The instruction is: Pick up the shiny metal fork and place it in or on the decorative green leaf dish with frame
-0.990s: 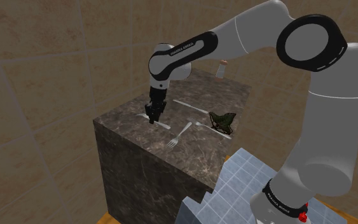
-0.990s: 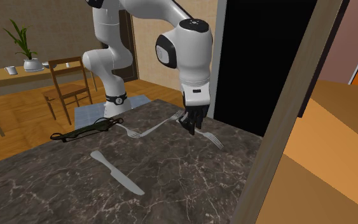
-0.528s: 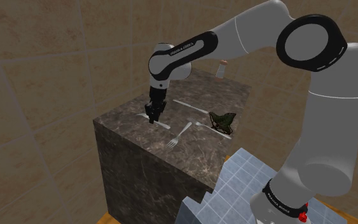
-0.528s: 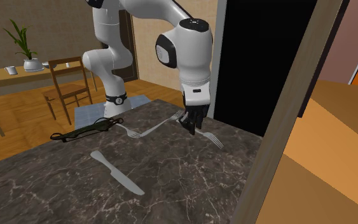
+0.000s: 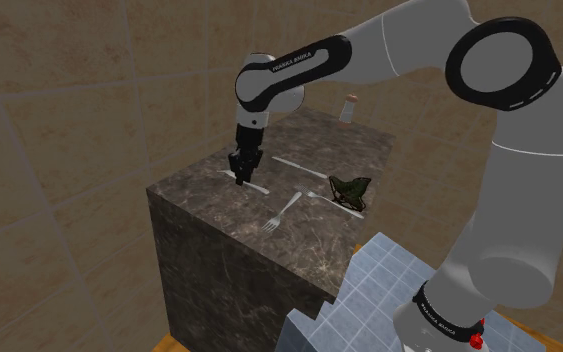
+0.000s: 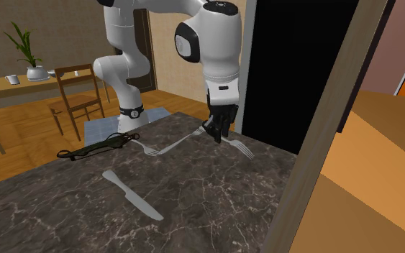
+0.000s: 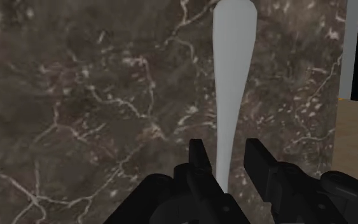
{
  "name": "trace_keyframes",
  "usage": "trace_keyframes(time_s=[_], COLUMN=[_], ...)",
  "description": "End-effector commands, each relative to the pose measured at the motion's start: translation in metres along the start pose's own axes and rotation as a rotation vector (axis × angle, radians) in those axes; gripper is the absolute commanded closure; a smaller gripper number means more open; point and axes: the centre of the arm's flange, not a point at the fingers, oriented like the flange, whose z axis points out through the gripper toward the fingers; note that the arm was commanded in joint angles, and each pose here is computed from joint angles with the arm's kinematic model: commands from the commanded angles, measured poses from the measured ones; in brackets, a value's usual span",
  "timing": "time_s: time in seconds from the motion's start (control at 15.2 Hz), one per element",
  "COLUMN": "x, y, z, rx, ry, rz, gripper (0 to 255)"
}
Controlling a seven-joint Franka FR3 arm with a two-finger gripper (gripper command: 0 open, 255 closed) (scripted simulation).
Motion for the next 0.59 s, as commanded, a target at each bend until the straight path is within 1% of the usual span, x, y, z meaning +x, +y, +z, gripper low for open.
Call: trace_keyframes(time_s=[0.0, 0.53], x=[-0.002, -0.006], y=[-0.002, -0.01], z=[-0.011, -0.052], rx=[0.0, 0.0], ry=[0.0, 0.0], rz=[0.0, 0.0], gripper=[255, 255])
